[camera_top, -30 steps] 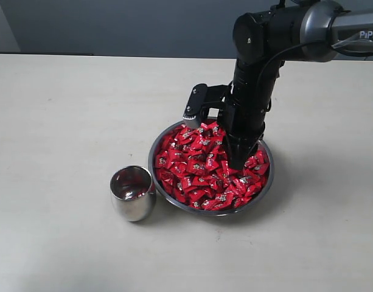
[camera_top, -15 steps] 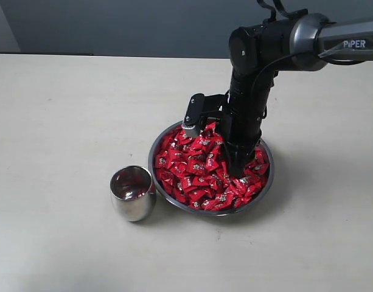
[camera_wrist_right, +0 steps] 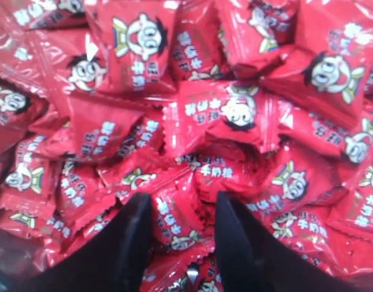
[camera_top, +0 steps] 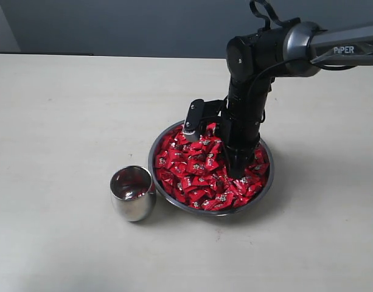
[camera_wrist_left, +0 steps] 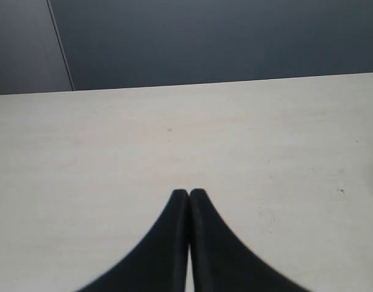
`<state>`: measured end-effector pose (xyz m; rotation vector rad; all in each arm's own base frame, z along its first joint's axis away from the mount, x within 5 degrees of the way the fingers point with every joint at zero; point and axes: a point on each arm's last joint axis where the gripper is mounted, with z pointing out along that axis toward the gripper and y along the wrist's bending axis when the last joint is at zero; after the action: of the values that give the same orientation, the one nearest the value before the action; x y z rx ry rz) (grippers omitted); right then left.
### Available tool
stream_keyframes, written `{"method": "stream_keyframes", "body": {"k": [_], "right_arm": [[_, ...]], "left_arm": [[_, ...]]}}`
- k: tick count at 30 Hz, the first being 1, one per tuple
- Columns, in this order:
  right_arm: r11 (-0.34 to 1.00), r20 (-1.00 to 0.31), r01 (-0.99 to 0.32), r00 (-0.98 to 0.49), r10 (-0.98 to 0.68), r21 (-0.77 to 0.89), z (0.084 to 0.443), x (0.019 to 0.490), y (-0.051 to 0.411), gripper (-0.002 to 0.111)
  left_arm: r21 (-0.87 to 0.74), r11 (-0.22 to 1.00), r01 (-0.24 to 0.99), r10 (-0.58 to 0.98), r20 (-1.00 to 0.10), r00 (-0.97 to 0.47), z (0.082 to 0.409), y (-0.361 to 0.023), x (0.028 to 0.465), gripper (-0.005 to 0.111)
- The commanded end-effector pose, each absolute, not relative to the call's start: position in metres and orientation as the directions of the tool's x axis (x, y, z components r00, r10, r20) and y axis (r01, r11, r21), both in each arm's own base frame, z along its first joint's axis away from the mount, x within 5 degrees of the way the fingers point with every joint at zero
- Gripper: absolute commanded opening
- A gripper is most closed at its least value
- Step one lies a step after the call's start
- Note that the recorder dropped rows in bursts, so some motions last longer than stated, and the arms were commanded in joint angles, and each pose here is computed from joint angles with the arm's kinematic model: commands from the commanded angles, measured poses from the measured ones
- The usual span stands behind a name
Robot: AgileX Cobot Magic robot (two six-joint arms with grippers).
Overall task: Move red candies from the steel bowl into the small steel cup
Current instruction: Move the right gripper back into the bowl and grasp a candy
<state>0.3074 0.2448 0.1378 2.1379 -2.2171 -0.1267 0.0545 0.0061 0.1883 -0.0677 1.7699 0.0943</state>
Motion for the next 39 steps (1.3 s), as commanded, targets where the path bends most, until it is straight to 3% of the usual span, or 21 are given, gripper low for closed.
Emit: {"method": "stream_keyframes", "body": {"k": [1, 6, 25, 28, 30, 34, 39], "right_arm": [[0.016, 0.026, -0.995, -0.014, -1.0, 0.098, 0.138, 0.308, 0.239, 0.036], [0.0, 0.047, -0.996, 0.004, -0.999, 0.088, 0.138, 0.308, 0.238, 0.044], [0.02, 0.062, -0.992, -0.012, -0.998, 0.127, 0.122, 0.308, 0.24, 0.045], [0.033, 0.07, -0.992, -0.025, -0.997, 0.121, 0.122, 0.308, 0.239, 0.036], [0.04, 0.078, -0.991, -0.03, -0.997, 0.129, 0.122, 0.308, 0.238, 0.021], [0.04, 0.079, -0.991, -0.03, -0.996, 0.131, 0.124, 0.307, 0.238, 0.005], [0.037, 0.063, -0.993, -0.03, -0.998, 0.109, 0.134, 0.307, 0.238, 0.001]], "left_arm": [[0.025, 0.995, -0.092, 0.006, -0.98, -0.197, 0.187, 0.006, 0.054, 0.0], [0.025, 0.995, -0.092, 0.006, -0.98, -0.197, 0.187, 0.006, 0.054, 0.0], [0.025, 0.995, -0.092, 0.006, -0.98, -0.197, 0.187, 0.006, 0.054, 0.0], [0.025, 0.995, -0.092, 0.006, -0.98, -0.197, 0.187, 0.006, 0.054, 0.0], [0.025, 0.995, -0.092, 0.006, -0.98, -0.197, 0.187, 0.006, 0.054, 0.0], [0.025, 0.995, -0.092, 0.006, -0.98, -0.197, 0.187, 0.006, 0.054, 0.0], [0.025, 0.995, -0.092, 0.006, -0.98, -0.197, 0.187, 0.006, 0.054, 0.0]]}}
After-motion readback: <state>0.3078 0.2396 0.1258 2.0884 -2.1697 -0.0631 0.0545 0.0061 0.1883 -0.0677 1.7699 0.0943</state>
